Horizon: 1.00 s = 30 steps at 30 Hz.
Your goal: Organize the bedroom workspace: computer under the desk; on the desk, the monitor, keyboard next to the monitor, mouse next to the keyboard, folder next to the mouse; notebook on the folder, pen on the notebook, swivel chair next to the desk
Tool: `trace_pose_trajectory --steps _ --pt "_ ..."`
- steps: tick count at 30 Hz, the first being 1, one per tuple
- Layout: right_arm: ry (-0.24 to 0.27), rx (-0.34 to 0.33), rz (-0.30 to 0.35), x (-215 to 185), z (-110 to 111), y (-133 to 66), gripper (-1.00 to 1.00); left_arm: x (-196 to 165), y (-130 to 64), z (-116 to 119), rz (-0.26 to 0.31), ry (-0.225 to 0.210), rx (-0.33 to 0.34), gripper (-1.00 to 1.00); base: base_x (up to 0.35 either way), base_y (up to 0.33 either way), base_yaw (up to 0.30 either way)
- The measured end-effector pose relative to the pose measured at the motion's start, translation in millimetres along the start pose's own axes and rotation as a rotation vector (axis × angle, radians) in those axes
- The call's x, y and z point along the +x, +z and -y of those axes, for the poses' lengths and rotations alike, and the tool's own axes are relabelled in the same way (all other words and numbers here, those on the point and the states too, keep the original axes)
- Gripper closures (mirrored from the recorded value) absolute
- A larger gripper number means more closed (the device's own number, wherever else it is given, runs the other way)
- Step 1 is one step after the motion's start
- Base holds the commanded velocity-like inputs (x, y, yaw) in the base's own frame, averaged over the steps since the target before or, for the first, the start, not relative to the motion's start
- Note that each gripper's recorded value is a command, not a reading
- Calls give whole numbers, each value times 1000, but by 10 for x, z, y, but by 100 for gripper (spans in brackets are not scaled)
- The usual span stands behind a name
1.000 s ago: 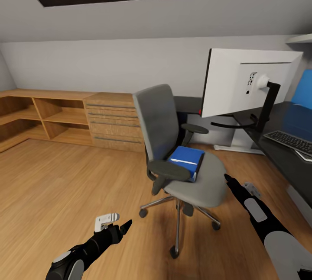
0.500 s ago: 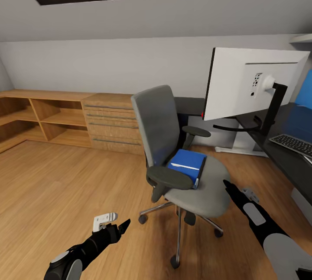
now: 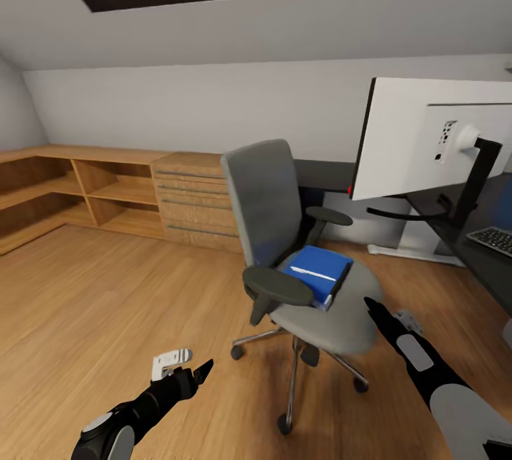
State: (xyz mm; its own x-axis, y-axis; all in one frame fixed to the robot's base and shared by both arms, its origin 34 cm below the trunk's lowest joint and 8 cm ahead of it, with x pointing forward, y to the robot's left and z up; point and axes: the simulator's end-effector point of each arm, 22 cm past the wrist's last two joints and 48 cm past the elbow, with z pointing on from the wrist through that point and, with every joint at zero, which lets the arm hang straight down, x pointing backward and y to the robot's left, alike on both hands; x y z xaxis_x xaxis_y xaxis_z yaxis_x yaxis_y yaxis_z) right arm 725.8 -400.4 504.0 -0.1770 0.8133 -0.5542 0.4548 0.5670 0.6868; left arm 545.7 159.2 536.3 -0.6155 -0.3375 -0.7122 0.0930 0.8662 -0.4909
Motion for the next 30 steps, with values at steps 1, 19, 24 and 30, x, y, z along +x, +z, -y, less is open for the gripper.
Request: trace_pose_trajectory --steps 1,19,24,30 --pt "0 0 0 0 0 0 -100 0 0 0 0 0 0 -100 0 0 261" --pt "-5 3 2 -11 18 9 -100 0 3 -5 1 0 -1 -100 0 0 255" --pt "-2 3 0 3 26 21 -100 17 12 -15 -4 -1 -3 -100 0 0 162" --pt "-3 1 4 -7 19 24 -100 21 15 -17 -5 -1 -3 -100 0 0 23"
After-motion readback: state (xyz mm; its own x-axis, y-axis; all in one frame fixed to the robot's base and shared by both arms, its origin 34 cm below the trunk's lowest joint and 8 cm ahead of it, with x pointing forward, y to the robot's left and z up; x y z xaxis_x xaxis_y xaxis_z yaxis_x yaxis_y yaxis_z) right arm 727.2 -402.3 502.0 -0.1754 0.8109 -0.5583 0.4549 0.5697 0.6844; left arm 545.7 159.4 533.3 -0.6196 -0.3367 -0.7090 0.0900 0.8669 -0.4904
